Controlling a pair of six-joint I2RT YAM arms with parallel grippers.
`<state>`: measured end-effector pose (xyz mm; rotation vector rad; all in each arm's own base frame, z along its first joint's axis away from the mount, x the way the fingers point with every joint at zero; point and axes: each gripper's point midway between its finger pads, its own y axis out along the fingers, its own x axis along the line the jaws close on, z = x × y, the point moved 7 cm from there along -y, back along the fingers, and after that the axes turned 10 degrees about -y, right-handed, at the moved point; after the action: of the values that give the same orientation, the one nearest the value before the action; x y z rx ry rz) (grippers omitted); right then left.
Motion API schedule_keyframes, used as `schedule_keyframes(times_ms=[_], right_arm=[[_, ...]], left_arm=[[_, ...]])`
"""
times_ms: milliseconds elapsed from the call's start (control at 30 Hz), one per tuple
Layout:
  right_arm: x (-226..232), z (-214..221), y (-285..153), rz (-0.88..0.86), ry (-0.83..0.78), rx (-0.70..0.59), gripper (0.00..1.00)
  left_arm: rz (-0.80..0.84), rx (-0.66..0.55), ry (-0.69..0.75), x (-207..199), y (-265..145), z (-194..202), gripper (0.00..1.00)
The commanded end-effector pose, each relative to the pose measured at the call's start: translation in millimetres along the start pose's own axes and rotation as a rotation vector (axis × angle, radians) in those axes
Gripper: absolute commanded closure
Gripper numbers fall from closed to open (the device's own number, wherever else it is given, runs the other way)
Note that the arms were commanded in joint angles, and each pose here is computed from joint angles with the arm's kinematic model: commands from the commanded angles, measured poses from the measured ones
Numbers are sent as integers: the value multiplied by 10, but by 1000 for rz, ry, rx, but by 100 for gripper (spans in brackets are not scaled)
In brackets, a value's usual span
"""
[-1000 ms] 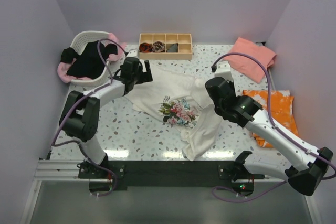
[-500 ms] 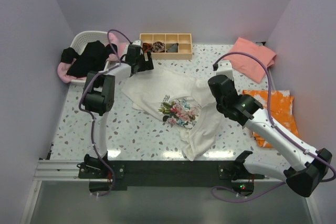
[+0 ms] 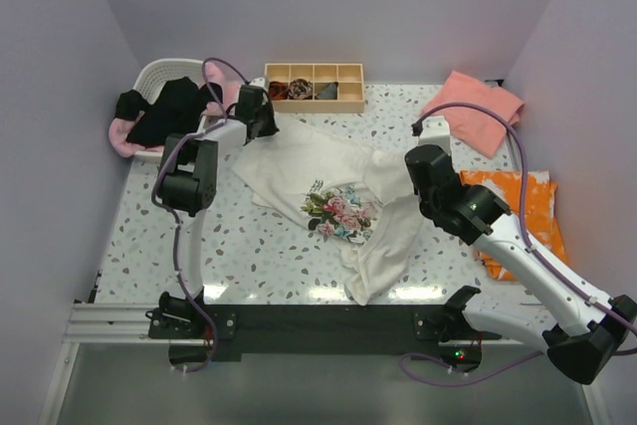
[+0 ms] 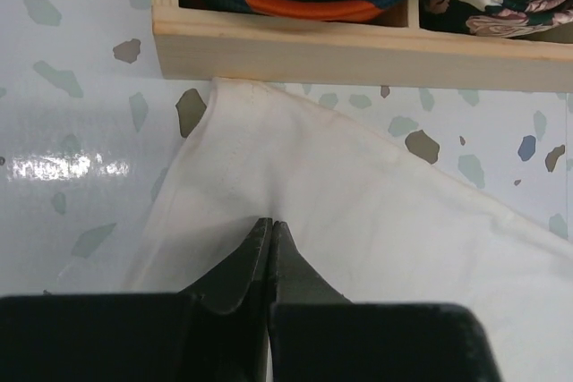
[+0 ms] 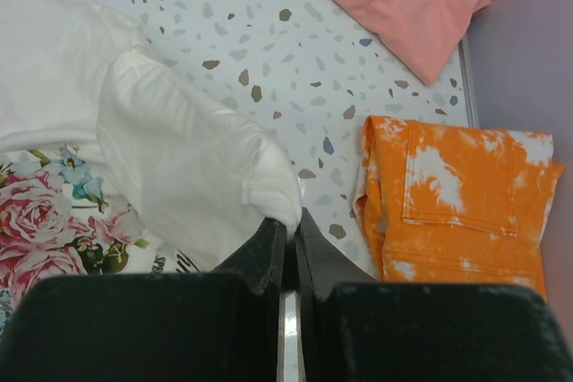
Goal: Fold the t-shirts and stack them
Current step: Flatten out the tshirt
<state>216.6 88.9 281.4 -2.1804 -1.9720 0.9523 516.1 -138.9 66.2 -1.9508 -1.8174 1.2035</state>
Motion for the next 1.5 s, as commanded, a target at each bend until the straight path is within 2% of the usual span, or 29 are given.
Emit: schedule_keyframes(times_ms=[0,200,600,667,733,833,900,967,1000,1067,1133,1167,1200,1300,1333,1367,1433,1467], right_arm=[[-33,-13,-27,4,38,-17,100],[-170,19,-128,47,68,-20,100],[-422,-59,-345,86,128,-74,100],[-391,-74,-300,89,106,-64,99],[-320,-106,-224,93,103,-71,100],[-190,-114,-73,102,93,-40,100],[-155,-173,-65,69,99,-66,100],[-151,-286,-110,21,130,-114,100],[-179,-327,-155,3,138,-140,100],[-213,-417,-205,-17,140,-174,100],[-244,-468,-239,-21,134,-180,100],[-254,-478,-248,-22,130,-181,100],[-248,-484,-247,-26,127,-180,100],[-236,-472,-241,-33,119,-180,100],[-227,-449,-230,-32,115,-175,100],[-220,-442,-222,-32,111,-173,100],[-208,-417,-207,-31,100,-165,100],[-191,-409,-195,-36,94,-160,100]], left_arm=[[-105,118,17,252,-89,338,100],[-208,153,-54,567,-418,604,100],[-257,133,-116,856,-1617,1165,100],[-287,31,-132,835,-1863,1045,100],[-261,-16,-161,773,-2053,1027,100],[-307,-90,-193,779,-2281,914,100],[-345,-154,-203,802,-2399,830,100],[-315,-194,-211,758,-2499,768,100],[-281,-213,-202,733,-2489,749,98],[-236,-192,-180,691,-2443,759,68],[-232,-165,-168,696,-2326,786,64],[-226,-150,-165,688,-2279,801,70],[-229,-152,-167,690,-2233,784,92],[-257,-90,-162,736,-2011,869,99],[-260,-76,-156,745,-1961,879,95],[-259,-52,-151,745,-1916,898,86],[-280,-15,-143,772,-1794,933,54],[-277,-11,-143,774,-1759,943,50]])
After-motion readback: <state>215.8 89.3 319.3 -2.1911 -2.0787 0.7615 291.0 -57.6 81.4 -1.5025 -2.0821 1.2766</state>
